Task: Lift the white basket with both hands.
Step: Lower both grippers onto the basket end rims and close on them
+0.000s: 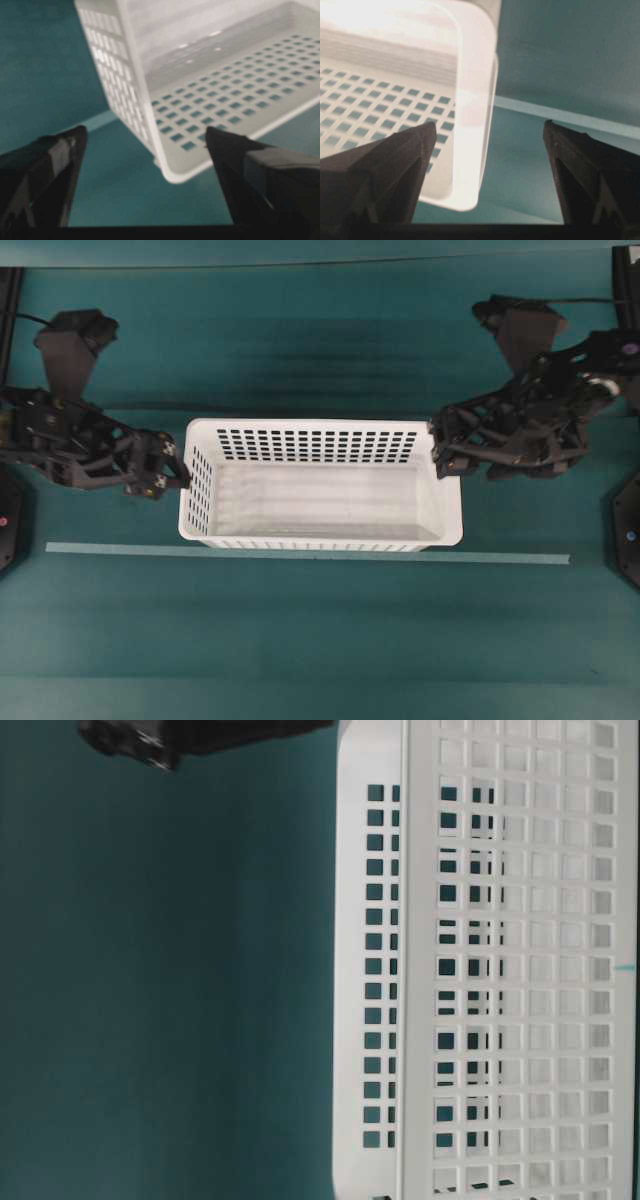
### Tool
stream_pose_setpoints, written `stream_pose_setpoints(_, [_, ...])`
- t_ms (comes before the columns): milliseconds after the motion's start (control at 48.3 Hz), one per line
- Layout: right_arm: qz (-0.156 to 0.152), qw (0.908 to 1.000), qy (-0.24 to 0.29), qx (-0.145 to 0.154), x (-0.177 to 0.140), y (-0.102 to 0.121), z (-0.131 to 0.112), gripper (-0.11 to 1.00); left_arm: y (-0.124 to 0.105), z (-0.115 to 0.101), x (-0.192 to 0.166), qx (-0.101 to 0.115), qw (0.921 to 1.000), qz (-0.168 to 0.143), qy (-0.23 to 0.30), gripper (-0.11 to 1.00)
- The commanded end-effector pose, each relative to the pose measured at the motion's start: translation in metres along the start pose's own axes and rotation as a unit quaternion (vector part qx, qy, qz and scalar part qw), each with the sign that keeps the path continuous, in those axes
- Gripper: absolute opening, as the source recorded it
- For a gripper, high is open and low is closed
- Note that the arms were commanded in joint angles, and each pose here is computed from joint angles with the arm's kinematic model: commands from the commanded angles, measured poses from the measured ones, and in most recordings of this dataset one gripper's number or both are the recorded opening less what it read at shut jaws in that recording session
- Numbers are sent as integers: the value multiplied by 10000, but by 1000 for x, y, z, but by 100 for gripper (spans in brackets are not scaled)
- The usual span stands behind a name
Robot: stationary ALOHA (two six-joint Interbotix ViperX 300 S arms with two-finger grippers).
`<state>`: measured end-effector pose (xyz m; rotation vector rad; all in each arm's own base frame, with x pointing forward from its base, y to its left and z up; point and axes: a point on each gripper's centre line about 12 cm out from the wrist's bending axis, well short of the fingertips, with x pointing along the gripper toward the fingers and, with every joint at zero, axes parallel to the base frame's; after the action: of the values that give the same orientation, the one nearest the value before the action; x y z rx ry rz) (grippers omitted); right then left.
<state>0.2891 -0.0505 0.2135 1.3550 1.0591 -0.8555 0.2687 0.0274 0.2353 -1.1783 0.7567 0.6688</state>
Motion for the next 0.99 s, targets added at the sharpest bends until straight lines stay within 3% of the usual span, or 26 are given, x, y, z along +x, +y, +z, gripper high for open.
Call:
stream_pose_setpoints(0, [-147,9998,73,129,15,5,-1,89,-3,1,11,7,10000,31,4,98])
stream_pose_setpoints(331, [-56,9993,-50,353,60,15,1,89,11,-4,64,-249,9974,644,200,95])
stream_pose_setpoints(600, [-227,9987,-37,458,79,10,2,89,14,-7,104,-239,9976,607,215,94])
stream_pose_setpoints(973, [-297,9976,-32,631,86,6,1,89,18,-8,109,-259,9971,682,231,93])
